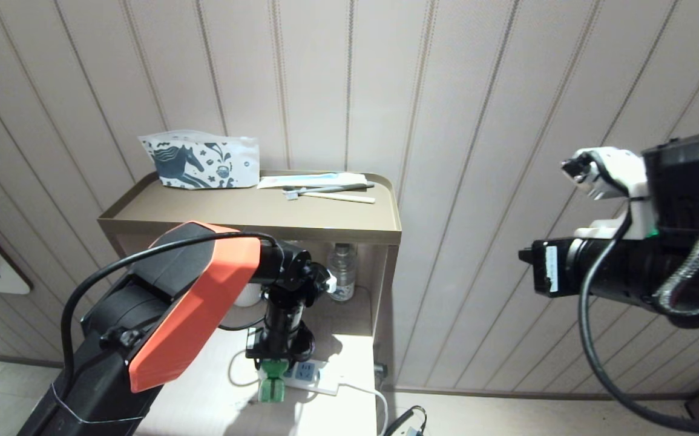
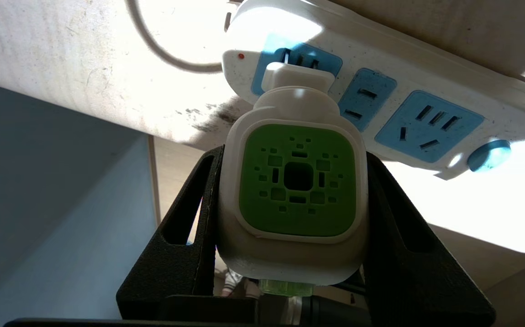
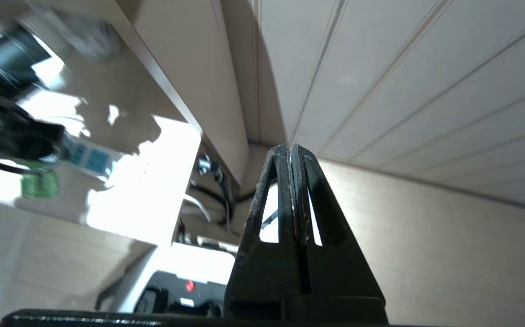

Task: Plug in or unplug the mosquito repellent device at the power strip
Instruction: Insert the plug into the socket

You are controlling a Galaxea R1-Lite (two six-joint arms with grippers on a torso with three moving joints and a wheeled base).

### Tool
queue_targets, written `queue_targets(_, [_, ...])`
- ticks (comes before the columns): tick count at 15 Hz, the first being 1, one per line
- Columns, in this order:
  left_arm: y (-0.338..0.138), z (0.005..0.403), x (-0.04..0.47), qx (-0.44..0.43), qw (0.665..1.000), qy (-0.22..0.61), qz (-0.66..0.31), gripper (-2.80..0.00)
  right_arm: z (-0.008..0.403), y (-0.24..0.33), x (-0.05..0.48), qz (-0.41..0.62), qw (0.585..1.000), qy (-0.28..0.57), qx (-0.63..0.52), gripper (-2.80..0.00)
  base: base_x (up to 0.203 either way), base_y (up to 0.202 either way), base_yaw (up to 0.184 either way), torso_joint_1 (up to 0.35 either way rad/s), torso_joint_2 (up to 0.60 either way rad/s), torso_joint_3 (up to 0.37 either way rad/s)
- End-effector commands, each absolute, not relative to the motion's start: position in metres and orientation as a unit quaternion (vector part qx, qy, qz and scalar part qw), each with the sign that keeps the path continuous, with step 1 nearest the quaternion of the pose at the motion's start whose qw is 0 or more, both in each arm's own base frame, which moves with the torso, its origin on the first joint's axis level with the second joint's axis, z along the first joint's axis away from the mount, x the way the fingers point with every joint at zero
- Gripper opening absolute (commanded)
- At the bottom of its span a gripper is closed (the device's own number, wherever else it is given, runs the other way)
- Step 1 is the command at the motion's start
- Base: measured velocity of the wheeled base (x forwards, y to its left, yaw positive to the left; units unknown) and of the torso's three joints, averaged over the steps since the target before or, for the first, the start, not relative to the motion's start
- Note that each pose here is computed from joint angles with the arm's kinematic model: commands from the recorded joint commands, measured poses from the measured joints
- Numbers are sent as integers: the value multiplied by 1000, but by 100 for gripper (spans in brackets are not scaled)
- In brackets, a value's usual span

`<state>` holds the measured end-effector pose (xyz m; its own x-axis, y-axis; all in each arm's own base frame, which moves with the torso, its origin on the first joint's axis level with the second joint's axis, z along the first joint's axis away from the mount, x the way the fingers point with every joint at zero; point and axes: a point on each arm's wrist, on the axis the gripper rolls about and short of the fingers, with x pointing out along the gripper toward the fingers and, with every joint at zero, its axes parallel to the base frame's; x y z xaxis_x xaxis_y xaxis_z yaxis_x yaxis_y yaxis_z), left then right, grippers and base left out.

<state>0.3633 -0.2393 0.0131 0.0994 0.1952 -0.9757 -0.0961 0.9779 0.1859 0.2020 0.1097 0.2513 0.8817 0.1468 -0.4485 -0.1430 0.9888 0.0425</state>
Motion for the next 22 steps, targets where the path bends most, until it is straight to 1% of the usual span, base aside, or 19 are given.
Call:
queue_targets(1, [-238,15,363,38,740,664,101,-280,225,122,224,67,958,279,-17,-280,0,0,0,0,0,0])
queue_targets(4, [-238,14,363,38,739,665,102,-280,189,131,234,67,938,338,-42,-280,0,0,0,0,0,0])
queue_targets(5, [-238,12,363,39,737,666,103,-280,181,140,233,80,932,352,-41,-280,0,0,0,0,0,0])
queue_targets(7, [-238,10,363,37,737,667,106,-280,170,163,228,120,916,383,-4,-280,0,0,0,0,0,0])
queue_targets(11, [-239,8,363,38,736,667,106,-280,142,197,207,184,874,450,11,-280,0,0,0,0,0,0])
queue_targets(15, [-237,4,365,39,735,668,110,-280,104,224,200,197,826,527,31,-280,0,0,0,0,0,0])
queue_targets(18, [-237,5,365,35,735,668,112,-280,83,252,205,205,808,551,34,-280,0,0,0,0,0,0])
queue_targets(22, [-236,5,365,35,734,668,114,-280,61,295,210,225,806,544,62,-280,0,0,0,0,0,0])
